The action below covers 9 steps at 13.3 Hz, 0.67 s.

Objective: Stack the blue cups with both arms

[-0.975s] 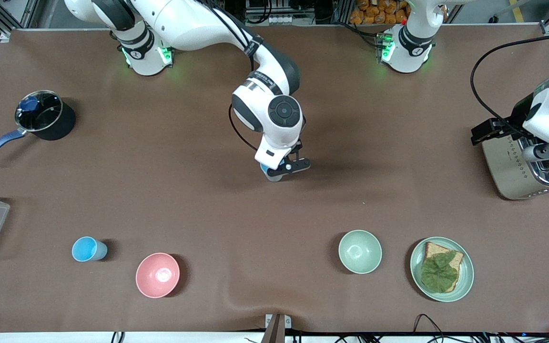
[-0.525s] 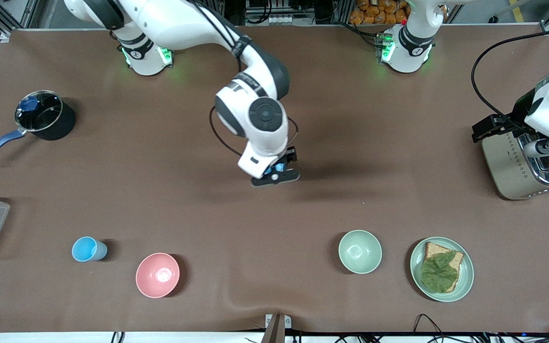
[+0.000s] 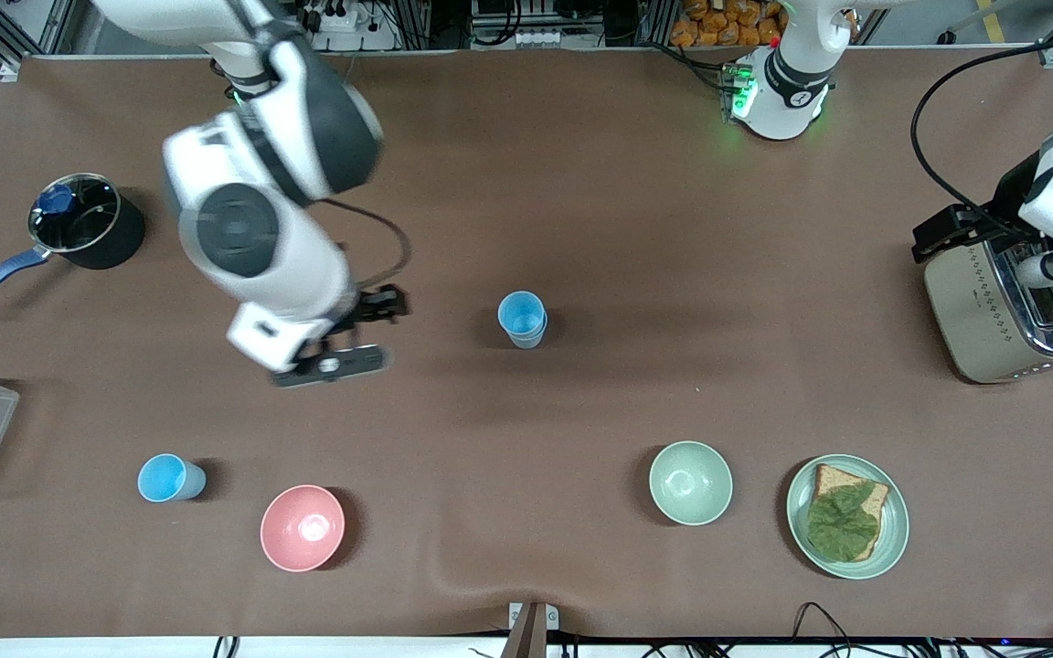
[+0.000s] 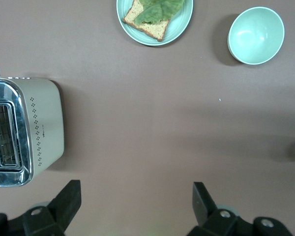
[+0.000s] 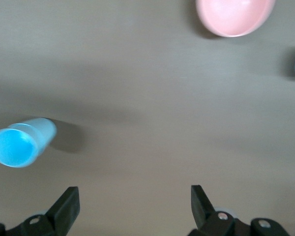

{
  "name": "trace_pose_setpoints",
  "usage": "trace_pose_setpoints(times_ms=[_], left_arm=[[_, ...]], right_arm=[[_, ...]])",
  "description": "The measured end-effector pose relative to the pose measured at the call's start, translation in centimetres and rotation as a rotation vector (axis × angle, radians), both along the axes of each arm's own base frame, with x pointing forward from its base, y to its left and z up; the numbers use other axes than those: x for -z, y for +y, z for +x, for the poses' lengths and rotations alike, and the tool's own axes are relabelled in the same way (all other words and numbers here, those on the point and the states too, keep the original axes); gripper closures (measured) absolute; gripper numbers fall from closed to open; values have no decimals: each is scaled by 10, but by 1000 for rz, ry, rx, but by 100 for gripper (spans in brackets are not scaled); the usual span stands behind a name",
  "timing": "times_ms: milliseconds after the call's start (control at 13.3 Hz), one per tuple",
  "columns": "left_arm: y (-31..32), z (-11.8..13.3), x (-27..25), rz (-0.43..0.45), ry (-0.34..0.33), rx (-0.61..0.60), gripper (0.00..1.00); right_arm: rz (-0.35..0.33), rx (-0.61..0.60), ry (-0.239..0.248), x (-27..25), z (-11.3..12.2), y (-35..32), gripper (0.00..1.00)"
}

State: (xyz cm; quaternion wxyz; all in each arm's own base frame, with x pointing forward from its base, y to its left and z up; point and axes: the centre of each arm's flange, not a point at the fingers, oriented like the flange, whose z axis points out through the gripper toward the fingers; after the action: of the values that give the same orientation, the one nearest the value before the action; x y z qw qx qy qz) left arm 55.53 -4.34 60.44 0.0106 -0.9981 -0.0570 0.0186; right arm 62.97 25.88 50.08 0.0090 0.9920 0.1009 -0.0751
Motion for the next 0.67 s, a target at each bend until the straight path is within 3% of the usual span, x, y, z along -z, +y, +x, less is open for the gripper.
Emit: trace_pose_setpoints(times_ms=[300,675], left_arm=[[-1,-2,-16,-2,-21,2,0],[-3,-4,-29,-2,-28,4,0]], right_arm=[[21,22,-14,-52,-3,-146,0],[16,124,-36,-135,-61,-246,0]])
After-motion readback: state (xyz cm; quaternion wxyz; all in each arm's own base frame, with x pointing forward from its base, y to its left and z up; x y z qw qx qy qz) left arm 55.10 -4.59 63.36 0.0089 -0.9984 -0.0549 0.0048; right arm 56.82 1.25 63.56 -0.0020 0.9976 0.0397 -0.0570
